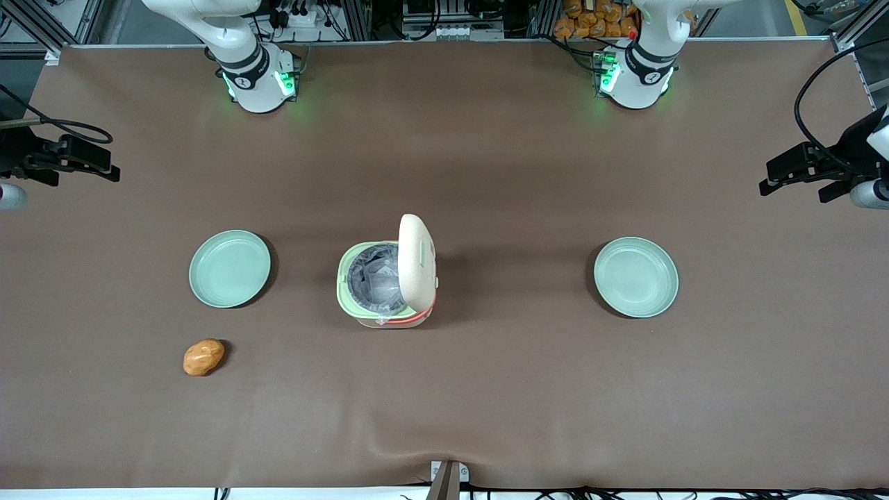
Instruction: Press rice cooker button with right arm
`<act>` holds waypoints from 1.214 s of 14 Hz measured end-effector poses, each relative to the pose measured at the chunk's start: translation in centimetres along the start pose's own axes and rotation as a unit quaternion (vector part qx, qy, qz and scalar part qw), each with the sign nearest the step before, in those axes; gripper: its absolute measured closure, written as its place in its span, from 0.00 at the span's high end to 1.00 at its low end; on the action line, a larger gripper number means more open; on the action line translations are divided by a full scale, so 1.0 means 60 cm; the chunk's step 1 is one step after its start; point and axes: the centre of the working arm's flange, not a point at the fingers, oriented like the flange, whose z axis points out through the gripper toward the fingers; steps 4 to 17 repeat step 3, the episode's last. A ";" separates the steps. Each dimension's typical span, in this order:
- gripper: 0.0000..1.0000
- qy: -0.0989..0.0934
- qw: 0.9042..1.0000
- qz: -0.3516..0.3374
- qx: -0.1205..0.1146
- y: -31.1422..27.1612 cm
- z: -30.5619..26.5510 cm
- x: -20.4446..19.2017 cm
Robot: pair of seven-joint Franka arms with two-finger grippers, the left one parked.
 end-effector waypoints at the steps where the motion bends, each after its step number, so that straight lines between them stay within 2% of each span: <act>1: 1.00 0.001 1.000 0.000 -0.001 0.001 0.000 0.000; 17: 1.00 0.002 1.000 0.002 -0.003 0.003 -0.001 -0.001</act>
